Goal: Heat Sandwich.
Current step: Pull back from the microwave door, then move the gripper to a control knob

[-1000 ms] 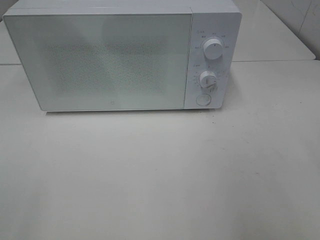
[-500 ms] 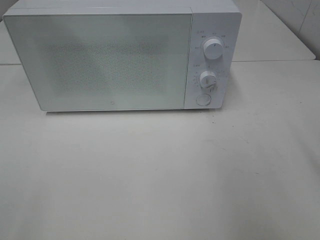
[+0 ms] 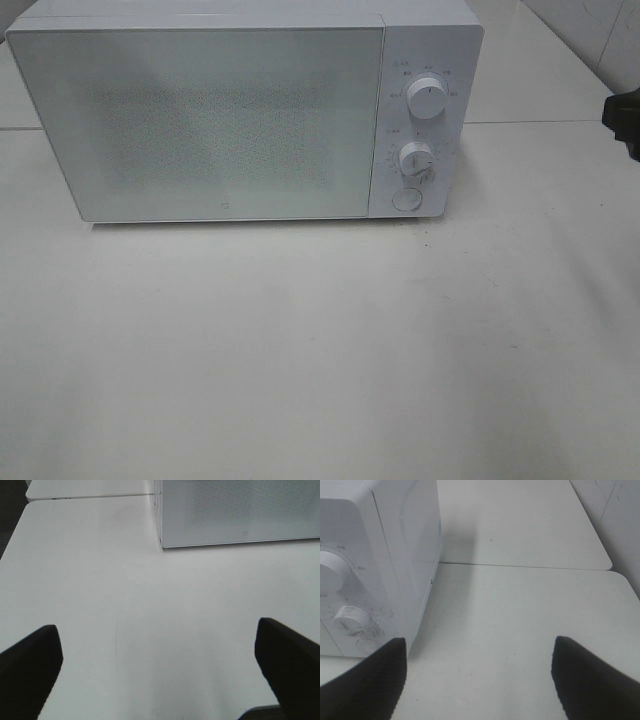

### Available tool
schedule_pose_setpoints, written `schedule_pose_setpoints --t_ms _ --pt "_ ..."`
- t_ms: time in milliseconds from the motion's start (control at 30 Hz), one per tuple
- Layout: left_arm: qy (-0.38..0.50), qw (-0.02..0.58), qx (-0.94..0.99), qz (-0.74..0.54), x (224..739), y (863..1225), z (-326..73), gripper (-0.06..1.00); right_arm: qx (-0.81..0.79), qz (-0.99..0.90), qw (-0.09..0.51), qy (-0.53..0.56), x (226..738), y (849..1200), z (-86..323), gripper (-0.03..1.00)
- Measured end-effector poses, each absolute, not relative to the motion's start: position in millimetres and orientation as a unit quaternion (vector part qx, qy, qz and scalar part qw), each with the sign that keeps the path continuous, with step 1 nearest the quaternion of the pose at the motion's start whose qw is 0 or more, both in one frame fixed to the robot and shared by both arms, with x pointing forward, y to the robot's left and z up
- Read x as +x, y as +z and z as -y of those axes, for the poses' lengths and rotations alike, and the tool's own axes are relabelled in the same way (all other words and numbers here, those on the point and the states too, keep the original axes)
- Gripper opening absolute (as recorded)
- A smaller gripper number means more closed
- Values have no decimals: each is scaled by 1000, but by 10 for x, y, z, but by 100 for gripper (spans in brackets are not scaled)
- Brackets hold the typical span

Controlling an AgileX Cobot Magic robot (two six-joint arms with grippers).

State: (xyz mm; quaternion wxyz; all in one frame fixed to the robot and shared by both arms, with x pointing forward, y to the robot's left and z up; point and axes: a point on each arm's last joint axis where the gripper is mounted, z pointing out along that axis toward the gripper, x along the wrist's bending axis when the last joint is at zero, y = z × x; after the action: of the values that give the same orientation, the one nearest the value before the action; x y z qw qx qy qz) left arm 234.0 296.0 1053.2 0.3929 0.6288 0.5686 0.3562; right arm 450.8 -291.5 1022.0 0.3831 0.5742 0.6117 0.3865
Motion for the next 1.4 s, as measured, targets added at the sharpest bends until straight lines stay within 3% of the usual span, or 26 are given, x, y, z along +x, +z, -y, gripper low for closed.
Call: schedule_pose_setpoints --t_ms 533,1400 --pt "356 393 629 -569 2340 10532 -2960 99 551 -585 429 412 4632 9612 2550 77" --pt "356 393 629 -569 2340 10532 -2960 99 530 -582 434 438 4560 9179 1725 77"
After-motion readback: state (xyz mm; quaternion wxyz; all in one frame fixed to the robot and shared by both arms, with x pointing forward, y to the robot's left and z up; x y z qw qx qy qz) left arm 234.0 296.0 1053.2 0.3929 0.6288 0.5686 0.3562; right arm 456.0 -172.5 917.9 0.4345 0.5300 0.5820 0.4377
